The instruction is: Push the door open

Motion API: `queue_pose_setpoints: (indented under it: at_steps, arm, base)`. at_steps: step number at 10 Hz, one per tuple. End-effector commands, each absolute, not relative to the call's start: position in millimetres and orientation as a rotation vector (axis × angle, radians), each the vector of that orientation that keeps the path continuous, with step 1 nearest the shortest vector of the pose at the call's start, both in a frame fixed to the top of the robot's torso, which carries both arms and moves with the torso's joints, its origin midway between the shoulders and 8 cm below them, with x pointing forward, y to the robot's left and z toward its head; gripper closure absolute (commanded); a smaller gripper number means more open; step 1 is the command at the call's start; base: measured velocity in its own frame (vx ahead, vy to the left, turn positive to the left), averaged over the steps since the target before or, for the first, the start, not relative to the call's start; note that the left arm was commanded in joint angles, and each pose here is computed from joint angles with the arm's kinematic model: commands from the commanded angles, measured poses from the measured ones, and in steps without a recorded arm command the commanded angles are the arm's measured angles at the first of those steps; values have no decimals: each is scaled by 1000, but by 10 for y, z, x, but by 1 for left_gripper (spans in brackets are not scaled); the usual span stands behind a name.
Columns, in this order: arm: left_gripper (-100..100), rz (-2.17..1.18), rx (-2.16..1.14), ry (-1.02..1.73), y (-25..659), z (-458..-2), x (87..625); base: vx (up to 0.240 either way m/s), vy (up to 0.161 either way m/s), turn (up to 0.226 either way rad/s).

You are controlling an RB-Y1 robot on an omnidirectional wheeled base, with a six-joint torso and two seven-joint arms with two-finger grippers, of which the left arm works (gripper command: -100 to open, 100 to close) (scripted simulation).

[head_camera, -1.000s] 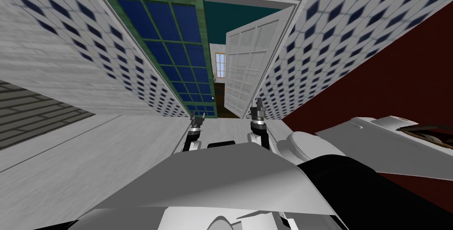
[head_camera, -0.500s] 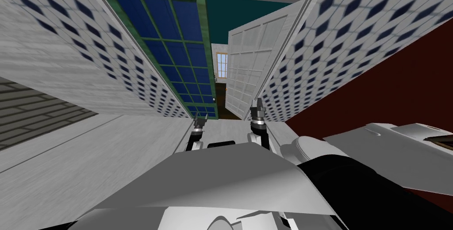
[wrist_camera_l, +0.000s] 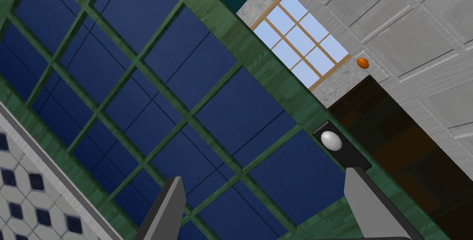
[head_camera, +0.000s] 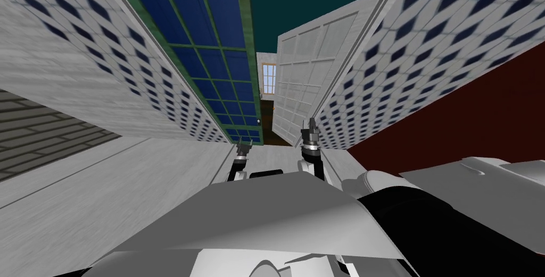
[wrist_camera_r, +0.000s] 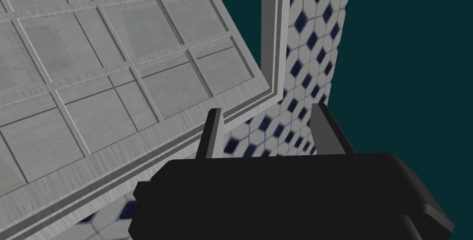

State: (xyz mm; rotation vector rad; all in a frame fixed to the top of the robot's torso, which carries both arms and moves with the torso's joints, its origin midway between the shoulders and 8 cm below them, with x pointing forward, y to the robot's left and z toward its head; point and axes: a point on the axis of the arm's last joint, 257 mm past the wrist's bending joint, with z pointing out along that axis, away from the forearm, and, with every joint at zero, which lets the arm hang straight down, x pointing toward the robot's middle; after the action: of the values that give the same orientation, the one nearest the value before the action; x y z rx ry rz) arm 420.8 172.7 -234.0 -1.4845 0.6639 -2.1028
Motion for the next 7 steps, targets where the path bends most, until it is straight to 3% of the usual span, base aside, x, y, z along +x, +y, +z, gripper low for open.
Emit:
queue_pose_setpoints:
  at_steps: [1, 7]
  arm:
    - [-100, -2127, -1530, 653, 1678, -2454, 4205]
    - [-100, -2199, -1692, 609, 1478, -2823, 4191]
  base:
    - [96, 19, 33]
    - [101, 21, 36]
